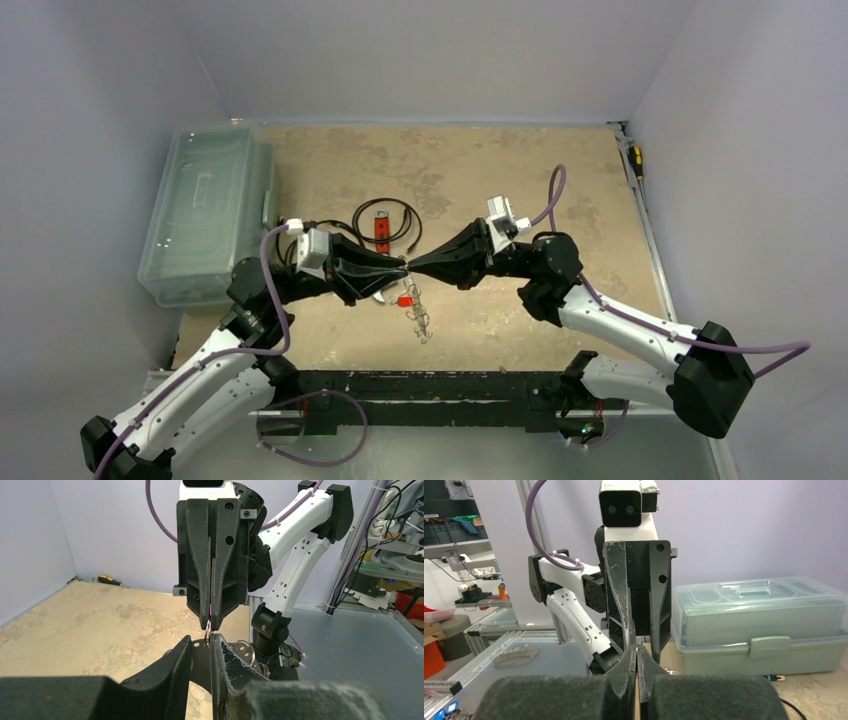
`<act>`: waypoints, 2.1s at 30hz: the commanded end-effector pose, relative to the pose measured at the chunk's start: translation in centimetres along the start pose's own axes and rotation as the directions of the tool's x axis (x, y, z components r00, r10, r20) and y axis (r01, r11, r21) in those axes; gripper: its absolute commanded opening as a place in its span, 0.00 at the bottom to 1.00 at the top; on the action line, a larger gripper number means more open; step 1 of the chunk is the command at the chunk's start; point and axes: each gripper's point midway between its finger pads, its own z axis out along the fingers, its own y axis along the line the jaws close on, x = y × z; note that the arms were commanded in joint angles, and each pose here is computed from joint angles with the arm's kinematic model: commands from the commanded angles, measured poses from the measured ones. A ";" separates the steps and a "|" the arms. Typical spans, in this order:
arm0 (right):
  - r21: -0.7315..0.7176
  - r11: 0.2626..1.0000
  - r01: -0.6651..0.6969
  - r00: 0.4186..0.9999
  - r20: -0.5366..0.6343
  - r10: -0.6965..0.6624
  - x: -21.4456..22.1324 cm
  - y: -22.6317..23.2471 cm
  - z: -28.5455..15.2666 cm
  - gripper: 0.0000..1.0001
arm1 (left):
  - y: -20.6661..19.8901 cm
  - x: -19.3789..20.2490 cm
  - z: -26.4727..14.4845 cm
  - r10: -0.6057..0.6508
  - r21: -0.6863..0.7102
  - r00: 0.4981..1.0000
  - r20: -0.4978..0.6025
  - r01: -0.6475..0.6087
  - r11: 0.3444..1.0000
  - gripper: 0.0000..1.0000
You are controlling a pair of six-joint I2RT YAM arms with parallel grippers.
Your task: Put the keys on the keyring
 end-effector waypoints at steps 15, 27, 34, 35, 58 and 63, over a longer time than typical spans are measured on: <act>-0.062 0.997 0.044 0.997 0.059 -0.041 -1.4 1.3 0.7 0.00 | -0.7 -1.1 0.0 0.016 0.043 0.999 0.045 -0.018 0.999 0.00; 0.005 0.999 0.035 0.999 -0.035 -0.035 -0.4 0.7 0.1 0.57 | 1.2 -0.3 -0.5 0.088 -0.064 0.996 -0.027 -0.090 0.994 0.00; 0.208 0.963 0.172 0.957 -0.266 -0.113 1.2 -2.8 -2.1 0.65 | 2.2 0.9 -0.7 0.109 -0.099 0.987 -0.122 -0.121 0.988 0.00; 0.222 0.957 0.186 0.947 -0.299 -0.115 1.5 -3.1 -2.5 0.64 | 2.3 1.1 -0.8 0.113 -0.103 0.984 -0.136 -0.127 0.987 0.00; 0.122 0.985 0.119 0.788 -0.615 -0.019 7.6 -4.1 -3.7 0.38 | 2.8 6.8 -1.9 0.005 -0.132 0.916 -0.401 -0.063 0.989 0.00; 0.113 0.989 0.101 0.770 -0.638 -0.006 8.5 -4.2 -3.9 0.36 | 2.8 6.9 -1.8 0.000 -0.127 0.913 -0.408 -0.057 0.990 0.00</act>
